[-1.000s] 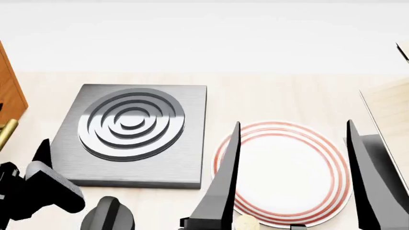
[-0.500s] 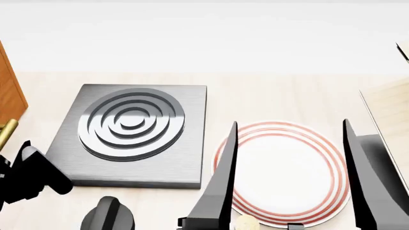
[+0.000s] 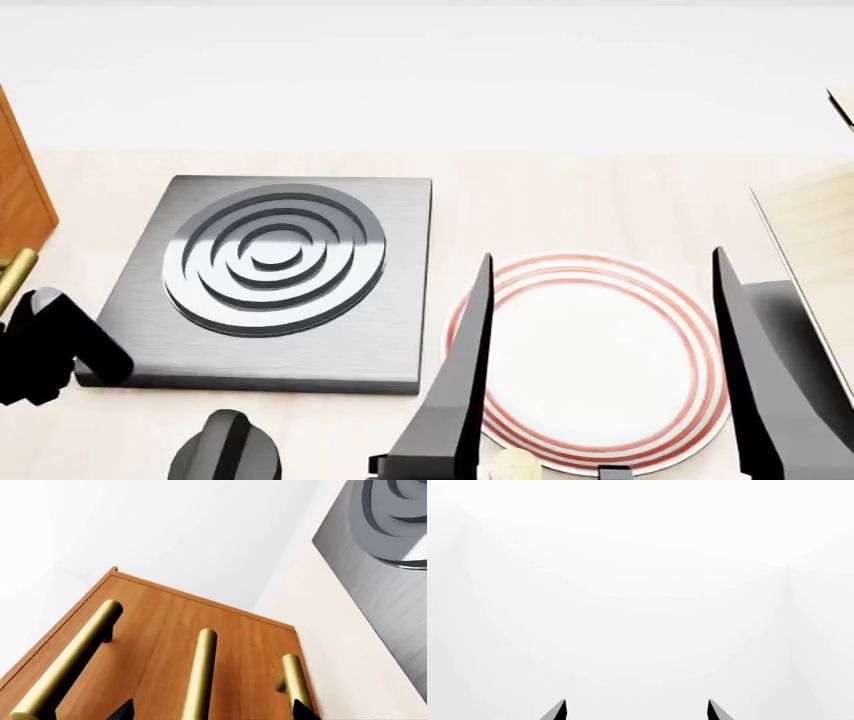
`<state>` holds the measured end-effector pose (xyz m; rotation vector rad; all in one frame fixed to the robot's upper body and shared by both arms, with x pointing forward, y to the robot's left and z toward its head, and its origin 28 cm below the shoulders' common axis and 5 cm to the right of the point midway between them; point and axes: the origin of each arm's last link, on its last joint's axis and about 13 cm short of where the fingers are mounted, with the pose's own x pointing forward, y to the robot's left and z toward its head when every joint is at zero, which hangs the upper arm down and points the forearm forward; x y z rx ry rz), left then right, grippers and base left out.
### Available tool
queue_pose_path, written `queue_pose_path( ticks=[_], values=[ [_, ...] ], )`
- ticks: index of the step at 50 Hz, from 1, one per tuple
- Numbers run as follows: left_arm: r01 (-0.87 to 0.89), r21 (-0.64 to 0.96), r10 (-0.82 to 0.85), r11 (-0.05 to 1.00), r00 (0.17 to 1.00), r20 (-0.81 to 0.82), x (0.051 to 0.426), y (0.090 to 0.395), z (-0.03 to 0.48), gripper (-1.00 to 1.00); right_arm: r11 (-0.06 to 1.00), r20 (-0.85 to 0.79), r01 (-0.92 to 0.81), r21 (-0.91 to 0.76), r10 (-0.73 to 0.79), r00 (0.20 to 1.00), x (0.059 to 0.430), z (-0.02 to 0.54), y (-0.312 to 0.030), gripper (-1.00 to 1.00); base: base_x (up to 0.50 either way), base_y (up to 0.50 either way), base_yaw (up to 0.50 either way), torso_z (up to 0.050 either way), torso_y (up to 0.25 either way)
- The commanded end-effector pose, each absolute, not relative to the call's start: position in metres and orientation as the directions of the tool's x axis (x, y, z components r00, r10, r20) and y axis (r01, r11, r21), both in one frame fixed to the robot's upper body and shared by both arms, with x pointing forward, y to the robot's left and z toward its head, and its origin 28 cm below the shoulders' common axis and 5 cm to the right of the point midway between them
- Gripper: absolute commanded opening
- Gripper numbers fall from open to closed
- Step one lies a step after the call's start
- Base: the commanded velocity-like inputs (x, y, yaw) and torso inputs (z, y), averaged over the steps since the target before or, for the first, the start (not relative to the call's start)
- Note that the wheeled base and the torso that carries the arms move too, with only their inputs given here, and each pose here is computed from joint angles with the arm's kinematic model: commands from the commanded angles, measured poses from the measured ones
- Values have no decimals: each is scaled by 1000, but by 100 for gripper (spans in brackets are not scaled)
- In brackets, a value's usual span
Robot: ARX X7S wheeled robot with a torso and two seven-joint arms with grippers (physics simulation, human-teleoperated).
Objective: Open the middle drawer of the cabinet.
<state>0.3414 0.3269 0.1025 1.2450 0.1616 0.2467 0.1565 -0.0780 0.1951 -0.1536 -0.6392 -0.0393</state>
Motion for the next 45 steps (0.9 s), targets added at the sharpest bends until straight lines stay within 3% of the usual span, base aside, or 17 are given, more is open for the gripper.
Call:
queue_pose_path(
  ticks=[1, 45],
  values=[
    [-87, 952, 292, 294, 957, -3, 348, 329, 103, 100, 988, 597, 81, -130, 13, 802, 156, 195, -78, 100, 0, 0, 0, 0, 0],
    [-90, 995, 279, 31, 957, 78, 360, 338, 106, 100, 989, 595, 62, -135, 31, 803, 156, 195, -76, 100, 0, 0, 0, 0, 0]
  ],
)
